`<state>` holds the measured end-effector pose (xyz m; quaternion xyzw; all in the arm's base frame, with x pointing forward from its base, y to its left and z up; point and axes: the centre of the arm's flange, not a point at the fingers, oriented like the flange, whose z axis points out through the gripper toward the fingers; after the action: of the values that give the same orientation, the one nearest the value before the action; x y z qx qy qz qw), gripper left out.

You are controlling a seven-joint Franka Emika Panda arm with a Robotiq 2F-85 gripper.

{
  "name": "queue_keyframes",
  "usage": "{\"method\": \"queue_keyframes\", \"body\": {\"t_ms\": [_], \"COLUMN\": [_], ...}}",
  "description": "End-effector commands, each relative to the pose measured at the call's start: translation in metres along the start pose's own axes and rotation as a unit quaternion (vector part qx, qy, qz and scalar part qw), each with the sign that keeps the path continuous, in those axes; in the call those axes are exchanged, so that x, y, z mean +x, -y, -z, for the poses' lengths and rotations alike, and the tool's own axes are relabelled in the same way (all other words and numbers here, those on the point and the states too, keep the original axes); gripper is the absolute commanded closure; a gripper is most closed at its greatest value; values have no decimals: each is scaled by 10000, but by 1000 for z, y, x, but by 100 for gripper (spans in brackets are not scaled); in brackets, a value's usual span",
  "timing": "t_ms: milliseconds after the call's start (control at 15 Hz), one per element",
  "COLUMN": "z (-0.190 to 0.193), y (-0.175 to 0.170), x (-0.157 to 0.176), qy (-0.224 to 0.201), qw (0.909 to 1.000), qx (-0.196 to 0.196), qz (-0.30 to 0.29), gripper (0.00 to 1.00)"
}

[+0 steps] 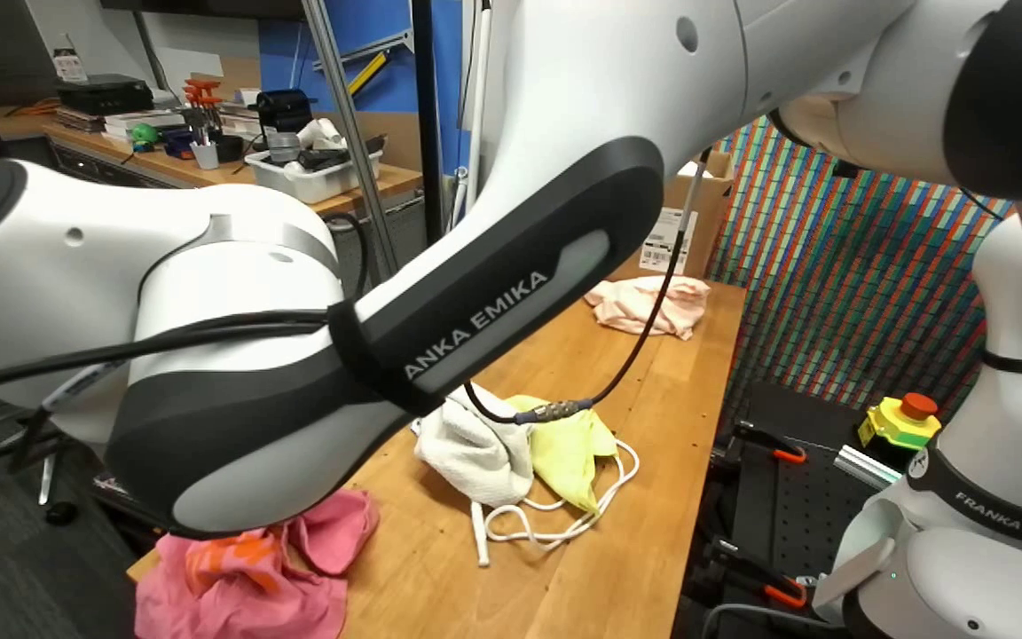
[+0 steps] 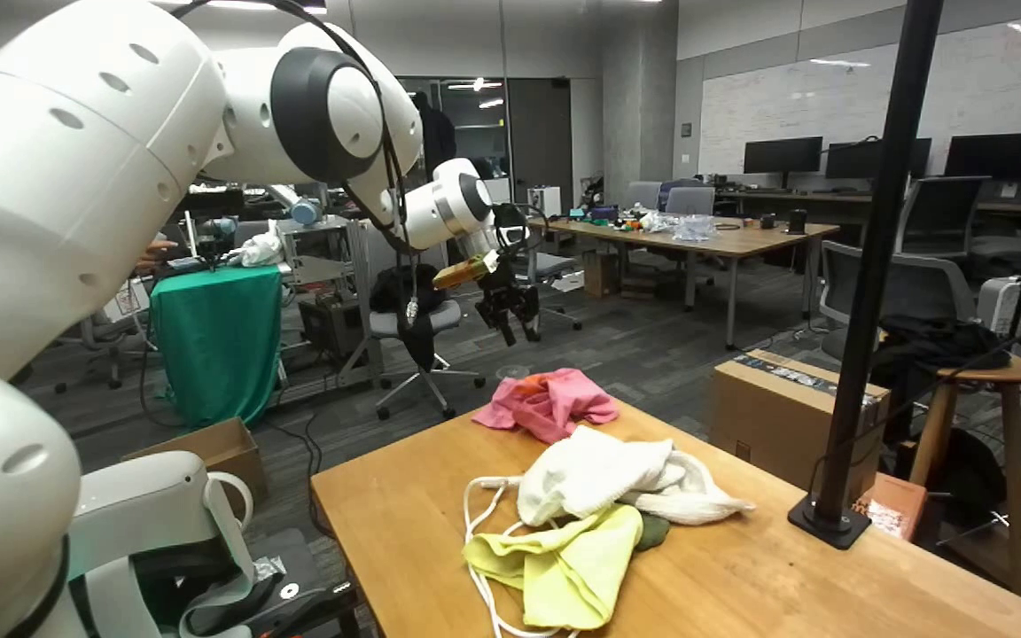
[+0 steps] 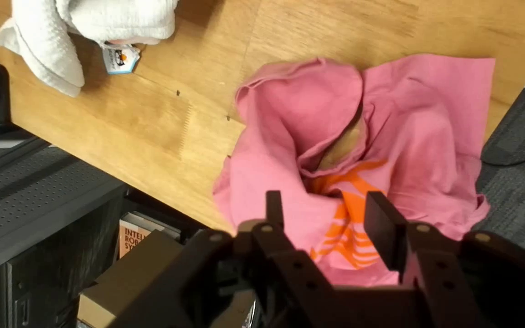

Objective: Move the peach shirt to the right, move the pink shirt to the left, move the white towel to the left, move the yellow towel to the right, move the thick white rope forwards, move the radish backwards

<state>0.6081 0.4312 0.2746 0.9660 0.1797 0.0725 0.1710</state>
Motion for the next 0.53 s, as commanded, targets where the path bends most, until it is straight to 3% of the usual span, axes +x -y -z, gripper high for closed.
{"method": "queue_keyframes", "body": {"t_ms": [0, 133, 467], "z": [4, -2, -38], "y": [-11, -26, -90], "x": [3, -5, -29], "qy": [321, 496, 843], "qw": [9995, 9987, 9957], "qx": [-62, -100, -46], "qz": [3, -34, -379], "gripper": [16, 2, 0]}}
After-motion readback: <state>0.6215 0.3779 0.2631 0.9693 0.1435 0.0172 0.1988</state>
